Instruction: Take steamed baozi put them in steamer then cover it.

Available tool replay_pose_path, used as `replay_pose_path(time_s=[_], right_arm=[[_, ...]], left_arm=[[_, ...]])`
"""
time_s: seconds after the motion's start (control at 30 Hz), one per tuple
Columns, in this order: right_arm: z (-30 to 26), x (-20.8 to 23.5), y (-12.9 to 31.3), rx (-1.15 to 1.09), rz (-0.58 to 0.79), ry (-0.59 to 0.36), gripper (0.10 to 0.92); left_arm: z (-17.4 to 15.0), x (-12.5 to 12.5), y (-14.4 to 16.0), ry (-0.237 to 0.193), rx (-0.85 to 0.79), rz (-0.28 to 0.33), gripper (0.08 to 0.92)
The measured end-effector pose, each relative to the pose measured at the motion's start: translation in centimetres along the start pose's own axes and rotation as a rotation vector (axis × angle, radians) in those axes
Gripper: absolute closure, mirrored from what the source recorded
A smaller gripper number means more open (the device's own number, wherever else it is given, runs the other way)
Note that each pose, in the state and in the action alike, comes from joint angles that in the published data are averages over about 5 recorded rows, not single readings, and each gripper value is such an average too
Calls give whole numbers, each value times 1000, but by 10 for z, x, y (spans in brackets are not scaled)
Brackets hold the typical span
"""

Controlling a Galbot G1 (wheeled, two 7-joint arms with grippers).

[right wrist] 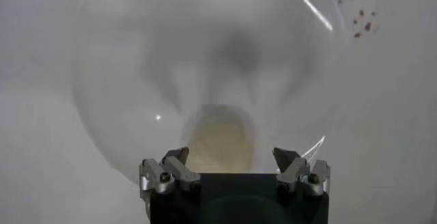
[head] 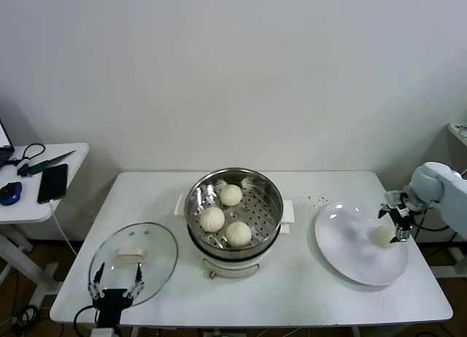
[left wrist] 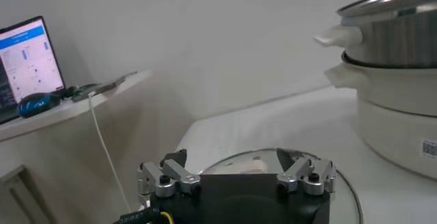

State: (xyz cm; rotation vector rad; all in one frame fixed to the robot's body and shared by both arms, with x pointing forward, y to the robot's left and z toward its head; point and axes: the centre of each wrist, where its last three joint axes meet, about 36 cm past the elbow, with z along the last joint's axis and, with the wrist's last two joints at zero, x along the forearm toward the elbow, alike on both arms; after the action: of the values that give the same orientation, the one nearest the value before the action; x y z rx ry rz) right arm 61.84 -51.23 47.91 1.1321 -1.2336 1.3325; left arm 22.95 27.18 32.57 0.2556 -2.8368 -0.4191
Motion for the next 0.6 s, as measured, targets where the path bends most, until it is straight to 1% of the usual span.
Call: replay_pose_path(time_s=[0.23, 0.5, 0.6], right_arm=[[4, -16, -1, -16, -18, 10, 200], [4, -24, -4, -26, -26, 8, 200], [5, -25, -4, -27, -29, 9, 222]], left_arm=[[1, 1, 0, 5, -1, -1, 177], [2, 0, -2, 7, -2, 1, 177], [2, 0, -2, 7, -3, 1, 177]])
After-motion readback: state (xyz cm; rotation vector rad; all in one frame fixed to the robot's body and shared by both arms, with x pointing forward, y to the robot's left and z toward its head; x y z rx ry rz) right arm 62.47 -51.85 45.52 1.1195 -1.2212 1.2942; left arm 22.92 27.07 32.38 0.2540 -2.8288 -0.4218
